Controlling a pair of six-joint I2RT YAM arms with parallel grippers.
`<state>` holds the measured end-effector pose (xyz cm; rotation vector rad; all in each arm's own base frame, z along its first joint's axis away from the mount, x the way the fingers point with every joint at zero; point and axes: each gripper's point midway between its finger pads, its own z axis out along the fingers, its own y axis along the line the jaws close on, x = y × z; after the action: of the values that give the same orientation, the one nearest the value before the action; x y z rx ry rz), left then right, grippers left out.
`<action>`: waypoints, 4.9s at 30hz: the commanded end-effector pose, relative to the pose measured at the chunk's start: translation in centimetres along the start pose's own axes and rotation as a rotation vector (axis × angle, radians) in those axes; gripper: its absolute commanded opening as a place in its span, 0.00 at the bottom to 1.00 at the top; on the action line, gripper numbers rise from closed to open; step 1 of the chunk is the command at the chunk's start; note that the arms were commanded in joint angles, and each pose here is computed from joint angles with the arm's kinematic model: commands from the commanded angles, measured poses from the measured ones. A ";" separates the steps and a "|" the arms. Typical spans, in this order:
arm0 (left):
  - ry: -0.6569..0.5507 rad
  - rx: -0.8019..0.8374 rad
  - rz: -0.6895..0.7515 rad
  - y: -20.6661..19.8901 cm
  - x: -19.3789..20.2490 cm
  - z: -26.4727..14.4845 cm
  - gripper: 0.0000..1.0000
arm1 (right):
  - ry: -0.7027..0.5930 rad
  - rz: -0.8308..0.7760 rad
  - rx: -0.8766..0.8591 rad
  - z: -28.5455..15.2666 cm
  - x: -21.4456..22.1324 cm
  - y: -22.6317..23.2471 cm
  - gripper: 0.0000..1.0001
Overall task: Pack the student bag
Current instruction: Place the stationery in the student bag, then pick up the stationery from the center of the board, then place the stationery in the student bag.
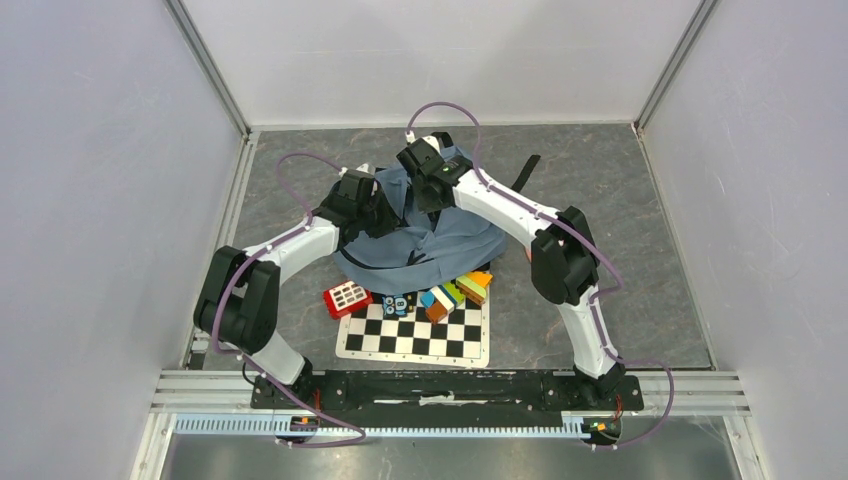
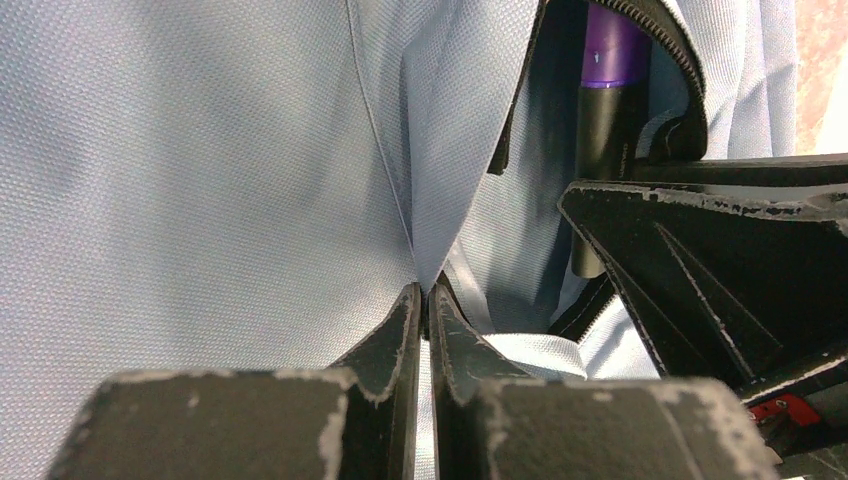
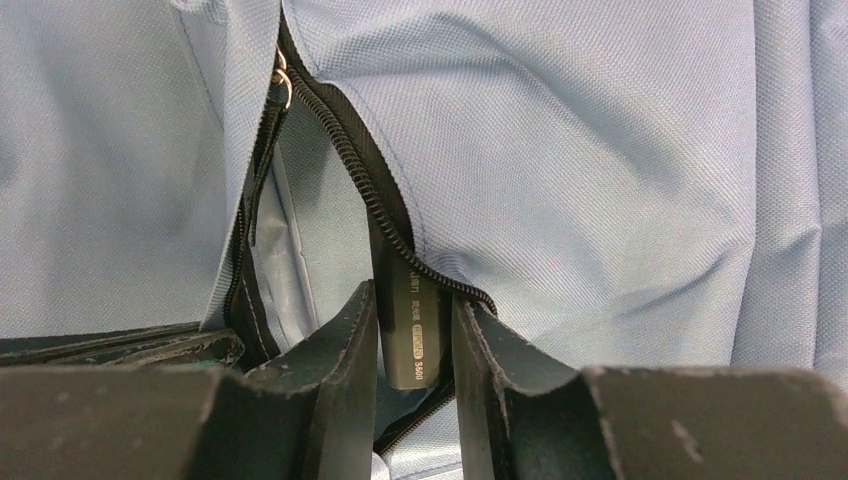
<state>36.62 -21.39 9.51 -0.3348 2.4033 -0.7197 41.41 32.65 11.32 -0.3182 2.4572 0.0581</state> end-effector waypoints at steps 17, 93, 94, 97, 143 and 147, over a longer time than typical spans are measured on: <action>-0.021 0.023 -0.011 -1.3 -1.4 0.2 0.11 | -0.300 -0.138 -0.130 -6.2 -6.4 0.1 0.57; -0.043 -0.021 -0.025 -1.0 -2.1 -0.7 0.11 | 0.089 -0.031 -0.003 -6.8 14.6 -20.0 0.00; -0.041 -0.018 -0.026 -1.1 -2.0 -0.7 0.11 | 0.067 -0.033 -0.033 -7.3 13.5 -19.2 0.00; -0.034 -0.008 -0.029 -1.2 -1.9 -0.6 0.11 | 0.042 -0.059 -0.113 -8.3 11.3 -16.6 0.00; 0.012 0.071 -0.020 -1.4 0.2 -0.4 0.10 | 0.074 0.159 -0.135 0.3 -1.4 -0.4 0.00; 0.013 0.072 -0.021 -1.3 0.3 -0.3 0.10 | 0.001 0.184 -0.113 1.1 -3.0 -0.6 0.00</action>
<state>36.47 -21.81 9.49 -0.3293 2.4052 -0.7557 40.81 32.69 10.57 -0.2405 2.6221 0.3048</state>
